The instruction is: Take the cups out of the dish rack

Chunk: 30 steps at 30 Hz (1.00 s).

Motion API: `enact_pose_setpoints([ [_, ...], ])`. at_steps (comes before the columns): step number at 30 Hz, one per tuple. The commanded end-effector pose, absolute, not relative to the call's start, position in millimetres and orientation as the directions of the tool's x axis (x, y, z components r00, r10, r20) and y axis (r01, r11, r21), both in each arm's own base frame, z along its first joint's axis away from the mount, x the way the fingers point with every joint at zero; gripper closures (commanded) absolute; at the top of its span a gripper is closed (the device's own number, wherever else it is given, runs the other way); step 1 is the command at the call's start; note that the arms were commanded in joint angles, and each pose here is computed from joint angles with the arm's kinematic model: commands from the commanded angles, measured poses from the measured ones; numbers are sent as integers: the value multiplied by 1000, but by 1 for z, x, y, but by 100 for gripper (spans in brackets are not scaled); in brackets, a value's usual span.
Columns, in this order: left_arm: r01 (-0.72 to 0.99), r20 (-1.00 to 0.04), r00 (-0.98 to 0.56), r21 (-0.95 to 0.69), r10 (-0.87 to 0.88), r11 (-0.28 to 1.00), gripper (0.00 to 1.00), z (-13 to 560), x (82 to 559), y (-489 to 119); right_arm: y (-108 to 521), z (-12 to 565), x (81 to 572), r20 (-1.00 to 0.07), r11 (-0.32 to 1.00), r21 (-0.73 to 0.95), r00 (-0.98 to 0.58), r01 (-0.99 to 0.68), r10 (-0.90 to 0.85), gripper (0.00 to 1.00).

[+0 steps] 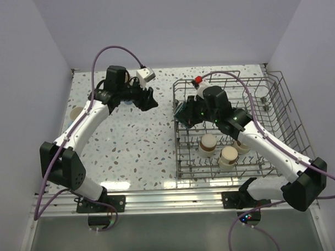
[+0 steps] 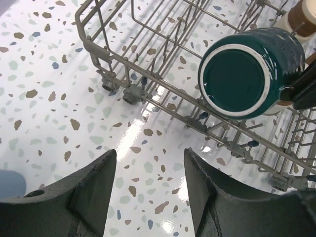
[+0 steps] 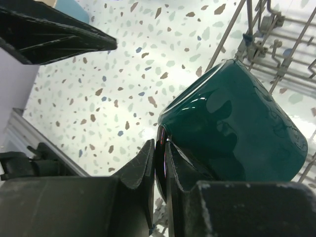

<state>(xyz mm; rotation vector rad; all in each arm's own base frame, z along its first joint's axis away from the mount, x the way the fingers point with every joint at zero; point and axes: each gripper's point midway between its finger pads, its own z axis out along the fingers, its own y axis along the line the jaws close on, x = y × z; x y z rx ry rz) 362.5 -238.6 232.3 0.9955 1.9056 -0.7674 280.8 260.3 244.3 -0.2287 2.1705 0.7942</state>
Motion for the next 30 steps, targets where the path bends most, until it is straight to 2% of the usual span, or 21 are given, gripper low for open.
enact_pose_setpoints([
  [1, 862, -897, -266, -56, 353, 505, 40, 261, 361, -229, 264, 280, 298, -845, 797, 337, -534, -502, 20, 100],
  [14, 805, -910, -263, -24, 320, 593, 40, 278, 379, -198, 316, 287, 283, -874, 765, 91, -419, -637, -245, 100],
  [24, 747, -911, -298, -35, 286, 664, 40, 279, 394, -160, 341, 272, 286, -851, 736, -46, -360, -675, -383, 100],
  [30, 703, -909, -313, -26, 276, 710, 40, 279, 402, -130, 362, 251, 282, -781, 646, -256, -240, -719, -577, 100],
])
